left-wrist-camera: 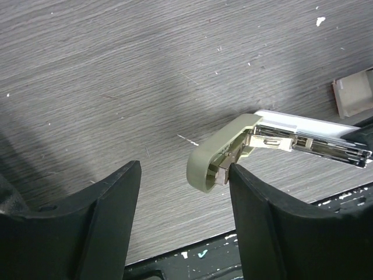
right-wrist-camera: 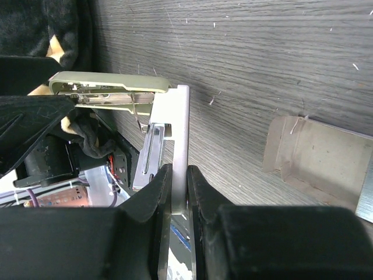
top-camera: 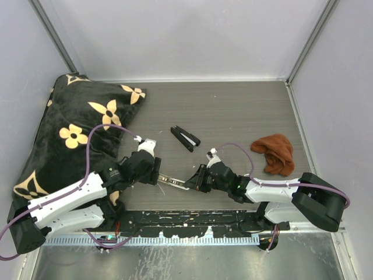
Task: Load the staples into the stapler
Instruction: Open the stapler at the center of the board.
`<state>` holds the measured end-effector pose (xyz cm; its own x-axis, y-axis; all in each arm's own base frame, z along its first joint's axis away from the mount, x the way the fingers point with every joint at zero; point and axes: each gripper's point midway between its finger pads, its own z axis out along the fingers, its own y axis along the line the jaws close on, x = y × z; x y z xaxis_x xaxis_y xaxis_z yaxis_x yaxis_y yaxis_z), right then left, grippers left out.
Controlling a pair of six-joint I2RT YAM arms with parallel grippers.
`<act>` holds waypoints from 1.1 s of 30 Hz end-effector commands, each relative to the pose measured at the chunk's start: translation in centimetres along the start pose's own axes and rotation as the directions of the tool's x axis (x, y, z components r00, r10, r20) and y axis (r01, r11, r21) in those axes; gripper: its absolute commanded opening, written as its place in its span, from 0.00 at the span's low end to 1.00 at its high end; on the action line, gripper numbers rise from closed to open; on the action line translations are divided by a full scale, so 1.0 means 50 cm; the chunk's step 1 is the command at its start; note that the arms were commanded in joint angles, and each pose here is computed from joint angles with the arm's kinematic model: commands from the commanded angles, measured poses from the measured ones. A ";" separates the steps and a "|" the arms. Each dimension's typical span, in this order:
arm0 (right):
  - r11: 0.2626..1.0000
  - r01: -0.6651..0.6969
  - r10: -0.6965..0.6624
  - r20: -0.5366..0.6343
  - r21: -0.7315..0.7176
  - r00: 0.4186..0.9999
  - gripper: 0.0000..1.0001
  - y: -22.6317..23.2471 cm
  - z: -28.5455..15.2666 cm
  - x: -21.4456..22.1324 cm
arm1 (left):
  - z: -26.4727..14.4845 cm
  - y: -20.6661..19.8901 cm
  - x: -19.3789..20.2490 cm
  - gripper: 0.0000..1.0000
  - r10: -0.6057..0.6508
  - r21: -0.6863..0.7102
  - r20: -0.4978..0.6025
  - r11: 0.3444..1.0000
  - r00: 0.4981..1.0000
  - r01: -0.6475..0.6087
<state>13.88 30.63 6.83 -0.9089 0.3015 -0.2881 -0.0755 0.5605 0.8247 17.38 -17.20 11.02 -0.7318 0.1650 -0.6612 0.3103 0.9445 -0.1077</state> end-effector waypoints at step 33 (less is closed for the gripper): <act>0.968 0.096 -0.101 0.007 0.233 0.995 0.01 0.011 -0.040 -0.054 | -0.047 -0.131 -0.137 0.77 0.012 0.298 0.198 0.952 0.980 -0.072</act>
<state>14.19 27.87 7.20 -0.9153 0.2253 -0.3339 -0.0476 0.7626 0.6451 17.91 -20.86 12.80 -0.6854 0.1911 -0.7026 0.4404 0.8772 -0.1910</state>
